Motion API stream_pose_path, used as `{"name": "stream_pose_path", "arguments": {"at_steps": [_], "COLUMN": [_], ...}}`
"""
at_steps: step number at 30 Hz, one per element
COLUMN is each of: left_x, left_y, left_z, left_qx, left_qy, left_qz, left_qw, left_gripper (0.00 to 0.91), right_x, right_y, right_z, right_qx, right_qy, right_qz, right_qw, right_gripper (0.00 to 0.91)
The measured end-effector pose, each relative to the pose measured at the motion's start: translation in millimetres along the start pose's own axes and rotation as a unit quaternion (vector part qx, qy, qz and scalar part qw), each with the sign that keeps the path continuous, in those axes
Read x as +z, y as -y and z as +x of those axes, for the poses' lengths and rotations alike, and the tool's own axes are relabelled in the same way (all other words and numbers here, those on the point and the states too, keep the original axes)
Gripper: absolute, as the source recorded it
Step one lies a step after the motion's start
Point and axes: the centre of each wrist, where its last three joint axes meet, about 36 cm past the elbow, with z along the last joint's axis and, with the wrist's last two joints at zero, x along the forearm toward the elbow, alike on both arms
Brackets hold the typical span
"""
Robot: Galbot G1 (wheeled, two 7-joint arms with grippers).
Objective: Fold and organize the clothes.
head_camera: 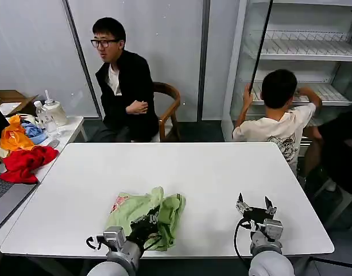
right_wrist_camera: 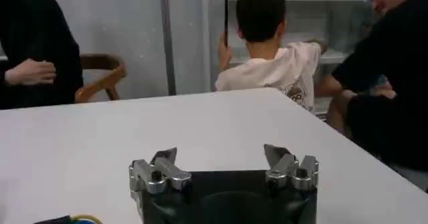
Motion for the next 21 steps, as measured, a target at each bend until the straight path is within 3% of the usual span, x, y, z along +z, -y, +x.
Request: {"name": "stream_pose_path", "arguments": {"at_steps": [11,21], "left_x": [-2,-20], "left_y": [2,-6], "left_z": [-1,5], "left_qx": [0.023,0.024], "left_qy": [0.031,0.086], "left_qz": [0.022,0.019], "left_qw": [0.999,0.996], "left_gripper": [0.907,0.907], "right_x": [3,2], "right_y": [0,-2], "right_z": [1,2], "right_qx": [-0.001,-0.003], "right_qy": [-0.002,-0.001], "right_qz": [0.000,0.000], "right_qw": [1.000,1.000], "right_gripper": [0.907,0.907]}}
